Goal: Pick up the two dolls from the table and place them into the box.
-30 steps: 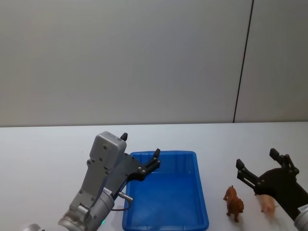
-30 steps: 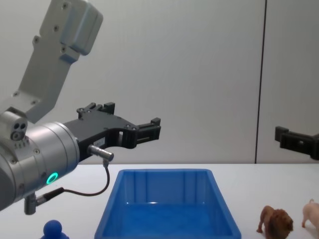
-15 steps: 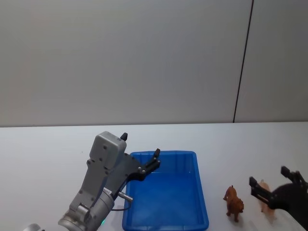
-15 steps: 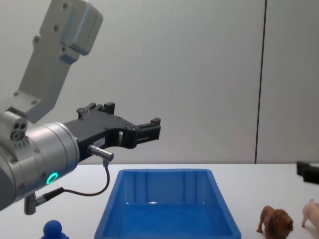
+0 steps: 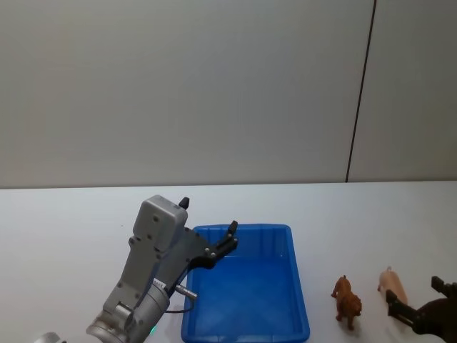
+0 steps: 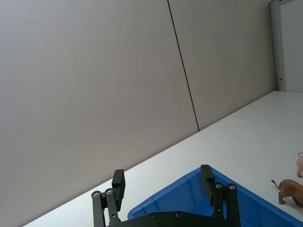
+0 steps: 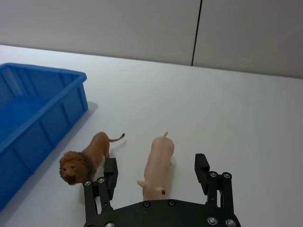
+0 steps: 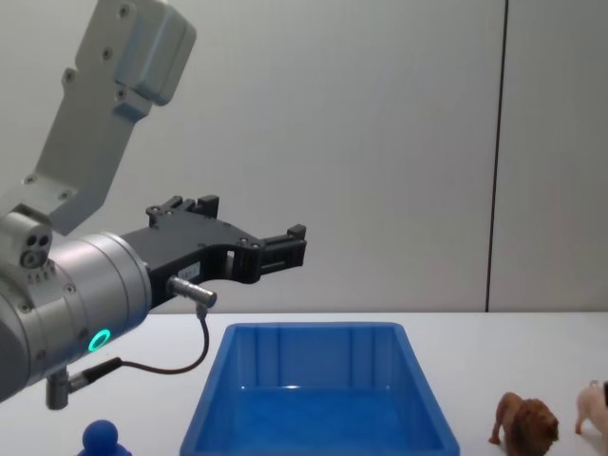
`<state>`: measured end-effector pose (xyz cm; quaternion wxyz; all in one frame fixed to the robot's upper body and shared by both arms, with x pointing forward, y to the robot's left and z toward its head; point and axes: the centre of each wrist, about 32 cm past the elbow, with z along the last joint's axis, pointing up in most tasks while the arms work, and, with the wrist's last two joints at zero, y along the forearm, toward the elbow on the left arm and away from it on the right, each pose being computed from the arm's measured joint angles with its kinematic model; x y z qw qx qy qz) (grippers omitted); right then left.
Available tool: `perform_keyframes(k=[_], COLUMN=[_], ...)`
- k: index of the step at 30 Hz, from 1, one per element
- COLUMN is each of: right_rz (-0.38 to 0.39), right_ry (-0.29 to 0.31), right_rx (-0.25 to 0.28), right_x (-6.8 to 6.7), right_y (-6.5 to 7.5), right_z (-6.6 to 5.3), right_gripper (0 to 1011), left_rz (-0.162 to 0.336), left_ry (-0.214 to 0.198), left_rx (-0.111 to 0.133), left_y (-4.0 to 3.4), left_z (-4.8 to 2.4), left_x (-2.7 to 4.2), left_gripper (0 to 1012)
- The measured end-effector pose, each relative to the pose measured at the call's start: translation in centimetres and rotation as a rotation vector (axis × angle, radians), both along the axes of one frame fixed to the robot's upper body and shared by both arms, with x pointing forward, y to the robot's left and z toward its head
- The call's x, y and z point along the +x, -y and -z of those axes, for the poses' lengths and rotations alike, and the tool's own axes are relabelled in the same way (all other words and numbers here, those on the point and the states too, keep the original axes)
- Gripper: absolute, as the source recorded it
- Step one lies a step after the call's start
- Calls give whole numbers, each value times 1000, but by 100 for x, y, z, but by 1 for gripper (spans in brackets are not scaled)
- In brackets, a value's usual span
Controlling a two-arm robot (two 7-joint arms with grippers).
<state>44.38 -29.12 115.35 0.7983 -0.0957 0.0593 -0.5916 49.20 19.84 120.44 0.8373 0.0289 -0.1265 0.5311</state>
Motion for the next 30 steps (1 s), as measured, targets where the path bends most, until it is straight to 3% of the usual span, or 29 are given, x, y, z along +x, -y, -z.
perform_keyframes(k=[13, 26, 29, 30], right_rz=[4, 4, 5, 6], right_ry=[-73, -117, -119, -120], right_rx=[12, 35, 39, 40], right_x=[137, 299, 330, 341], right_y=[1, -43, -53, -55], right_z=[150, 243, 247, 251], right_gripper=[994, 708, 616, 534], left_rz=[0, 0, 0, 0], left_ry=[0, 0, 0, 0], left_rx=[0, 0, 0, 0], left_y=[0, 0, 0, 0], left_z=[0, 0, 0, 0], left_x=[0, 0, 0, 0], left_gripper=[1001, 1001, 1001, 1001])
